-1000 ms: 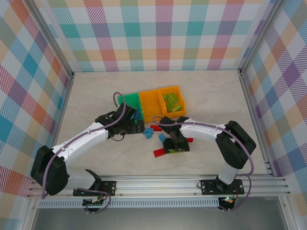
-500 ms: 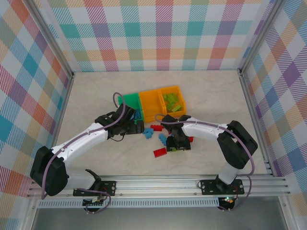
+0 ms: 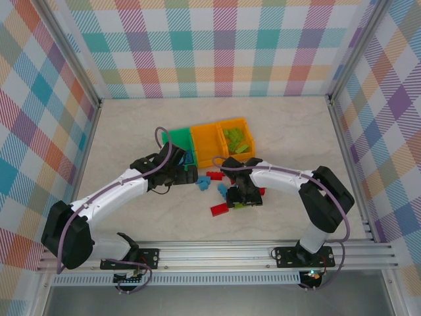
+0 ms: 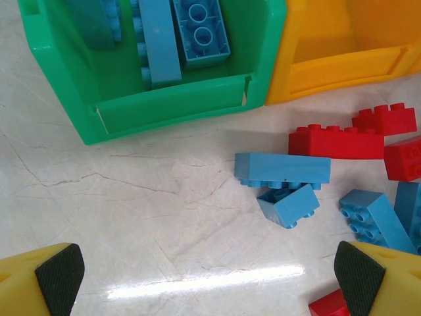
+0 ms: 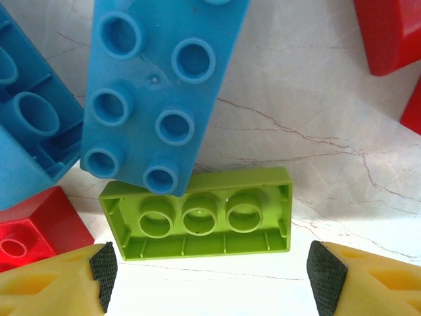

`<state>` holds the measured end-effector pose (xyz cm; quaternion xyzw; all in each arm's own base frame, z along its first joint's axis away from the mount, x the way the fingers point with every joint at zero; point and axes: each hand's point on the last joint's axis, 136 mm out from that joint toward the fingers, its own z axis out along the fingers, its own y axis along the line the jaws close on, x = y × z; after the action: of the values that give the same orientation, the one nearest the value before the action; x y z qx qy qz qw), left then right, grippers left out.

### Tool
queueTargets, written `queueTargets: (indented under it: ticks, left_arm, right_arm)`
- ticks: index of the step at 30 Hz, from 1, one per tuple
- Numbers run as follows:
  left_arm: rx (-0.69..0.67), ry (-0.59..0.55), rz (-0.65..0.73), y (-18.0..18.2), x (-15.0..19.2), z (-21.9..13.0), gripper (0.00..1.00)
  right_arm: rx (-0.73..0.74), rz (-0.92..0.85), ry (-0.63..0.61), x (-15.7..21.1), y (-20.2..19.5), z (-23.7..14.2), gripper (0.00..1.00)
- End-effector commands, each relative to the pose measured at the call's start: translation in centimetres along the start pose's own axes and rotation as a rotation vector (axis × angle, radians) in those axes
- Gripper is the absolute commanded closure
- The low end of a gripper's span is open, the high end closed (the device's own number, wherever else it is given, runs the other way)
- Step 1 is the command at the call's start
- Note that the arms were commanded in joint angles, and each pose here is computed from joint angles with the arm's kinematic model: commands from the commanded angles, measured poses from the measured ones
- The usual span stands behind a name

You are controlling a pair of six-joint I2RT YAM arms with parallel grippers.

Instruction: Sort the legos into containers by color

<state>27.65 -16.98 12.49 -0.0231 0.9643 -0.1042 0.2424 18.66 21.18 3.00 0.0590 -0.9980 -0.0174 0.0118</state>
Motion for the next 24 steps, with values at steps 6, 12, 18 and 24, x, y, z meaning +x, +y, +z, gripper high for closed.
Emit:
queueTargets:
  ticks: [6,12,18,24]
  left_arm:
    - [-0.010,-0.005,-0.008,0.5,0.1,0.1,0.00]
    - [-0.011,-0.006,-0.007,0.6,0.0,0.1,0.00]
    - [-0.014,-0.006,-0.009,0.7,0.1,0.2,0.00]
    - [-0.014,-0.006,-0.013,0.7,0.1,0.2,0.00]
  right_arm:
    - [0.001,-0.043,0.021,-0.5,0.7,0.7,0.22]
    - [0.010,-0.048,0.020,-1.1,0.8,1.0,0.27]
    - [0.018,-0.046,0.015,-0.9,0.4,0.9,0.40]
    - [0.040,-0.023,-0.008,0.0,-0.9,-0.9,0.43]
